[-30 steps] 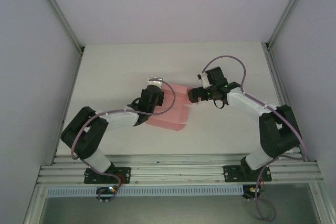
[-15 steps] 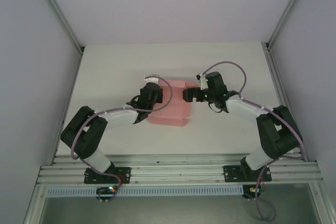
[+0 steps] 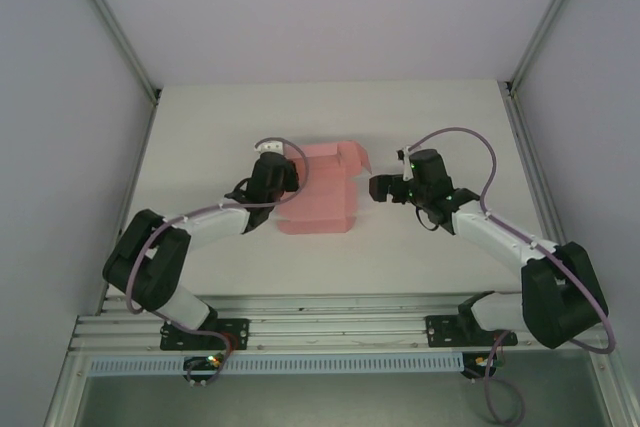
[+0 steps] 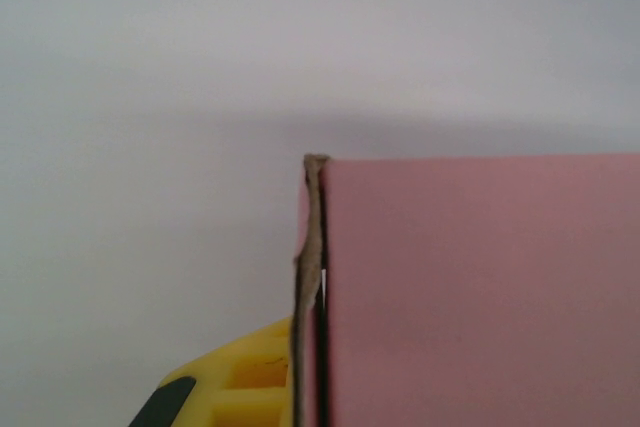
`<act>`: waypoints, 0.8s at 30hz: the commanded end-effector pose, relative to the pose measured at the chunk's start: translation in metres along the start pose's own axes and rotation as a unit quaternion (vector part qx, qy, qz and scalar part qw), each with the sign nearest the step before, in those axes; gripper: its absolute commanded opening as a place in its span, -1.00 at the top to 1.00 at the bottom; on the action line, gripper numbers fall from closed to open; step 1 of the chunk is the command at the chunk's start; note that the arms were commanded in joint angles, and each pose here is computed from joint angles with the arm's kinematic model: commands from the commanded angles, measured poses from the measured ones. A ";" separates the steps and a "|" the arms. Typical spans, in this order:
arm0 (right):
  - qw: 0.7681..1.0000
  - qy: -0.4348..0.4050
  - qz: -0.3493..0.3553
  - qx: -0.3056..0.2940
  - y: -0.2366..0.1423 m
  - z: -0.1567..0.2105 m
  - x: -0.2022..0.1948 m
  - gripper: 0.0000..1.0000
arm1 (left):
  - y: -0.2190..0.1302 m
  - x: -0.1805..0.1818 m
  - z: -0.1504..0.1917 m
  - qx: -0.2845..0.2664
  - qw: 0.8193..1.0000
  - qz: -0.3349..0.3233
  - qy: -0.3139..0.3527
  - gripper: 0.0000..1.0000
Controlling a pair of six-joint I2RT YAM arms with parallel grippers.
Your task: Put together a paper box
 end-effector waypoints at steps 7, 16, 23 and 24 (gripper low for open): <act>1.000 -0.010 -0.003 -0.002 0.025 -0.021 0.005 -0.99 | -0.008 -0.004 -0.001 0.013 0.999 0.022 -0.025 1.00; 0.996 -0.071 -0.007 -0.045 0.031 -0.048 0.028 -0.99 | -0.004 -0.009 0.004 0.028 0.998 0.043 -0.022 1.00; 0.995 -0.093 -0.038 -0.018 0.053 -0.045 0.046 -0.99 | -0.006 -0.013 0.002 0.027 0.998 0.053 -0.025 1.00; 0.994 -0.097 -0.039 -0.014 0.056 -0.043 0.049 -0.99 | -0.007 -0.013 0.002 0.026 0.998 0.055 -0.027 1.00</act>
Point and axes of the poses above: each hand's point on the last joint's axis, 136 mm out from that joint toward the fingers, its own y axis out along the fingers, its own x axis along the line the jaws close on, z = x × y, the point moved 9 cm from there along -y, back along the fingers, and after that the axes turned 12 degrees about -y, right-handed, at the moved point
